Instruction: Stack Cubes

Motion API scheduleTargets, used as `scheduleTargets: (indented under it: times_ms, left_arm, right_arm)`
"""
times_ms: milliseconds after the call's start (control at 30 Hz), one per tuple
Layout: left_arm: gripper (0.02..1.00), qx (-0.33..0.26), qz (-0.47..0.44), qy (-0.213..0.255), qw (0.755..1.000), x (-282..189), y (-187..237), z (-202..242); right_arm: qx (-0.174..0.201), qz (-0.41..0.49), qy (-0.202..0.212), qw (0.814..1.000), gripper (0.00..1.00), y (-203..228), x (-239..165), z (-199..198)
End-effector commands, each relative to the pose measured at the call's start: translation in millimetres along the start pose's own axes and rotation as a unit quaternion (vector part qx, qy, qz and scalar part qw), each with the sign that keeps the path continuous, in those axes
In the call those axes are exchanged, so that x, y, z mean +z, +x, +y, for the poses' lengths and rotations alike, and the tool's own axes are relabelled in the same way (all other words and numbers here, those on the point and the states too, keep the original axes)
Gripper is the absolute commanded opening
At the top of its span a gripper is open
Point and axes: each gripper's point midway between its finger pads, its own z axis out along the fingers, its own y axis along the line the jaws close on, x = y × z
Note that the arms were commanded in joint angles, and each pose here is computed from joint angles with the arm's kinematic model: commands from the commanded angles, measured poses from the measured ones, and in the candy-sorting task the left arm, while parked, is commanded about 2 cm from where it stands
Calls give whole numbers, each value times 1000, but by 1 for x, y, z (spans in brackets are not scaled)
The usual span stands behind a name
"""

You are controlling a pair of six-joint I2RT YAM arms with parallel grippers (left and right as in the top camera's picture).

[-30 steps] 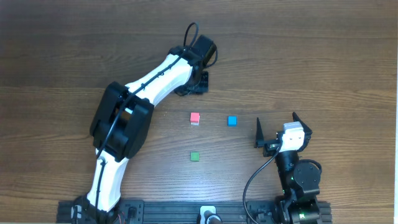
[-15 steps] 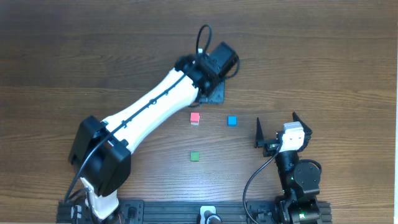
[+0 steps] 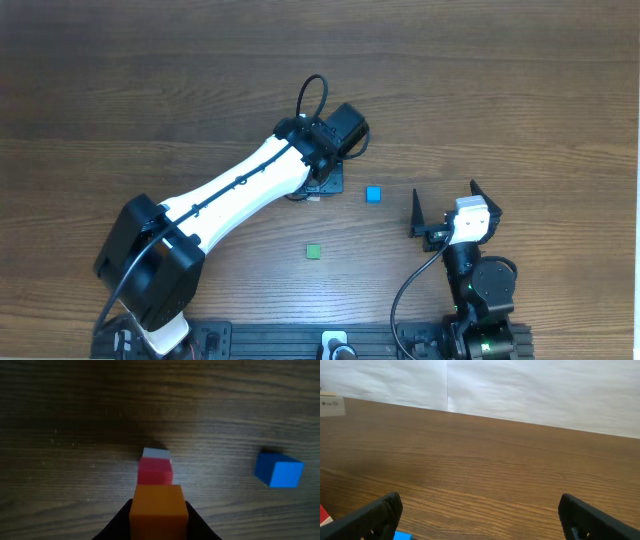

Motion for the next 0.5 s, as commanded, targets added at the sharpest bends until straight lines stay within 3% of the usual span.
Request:
scheduleTargets:
  times_ms: [33,500]
  left_arm:
    - [152,-7,-15,4,1000,-5,-3,0]
    - [152,-4,-6,-5,1000,8,-2,0]
  right_arm:
    - [0,-1,-2,1000,993,2,0,0]
    - [0,-1,-2,1000,993,2,0,0]
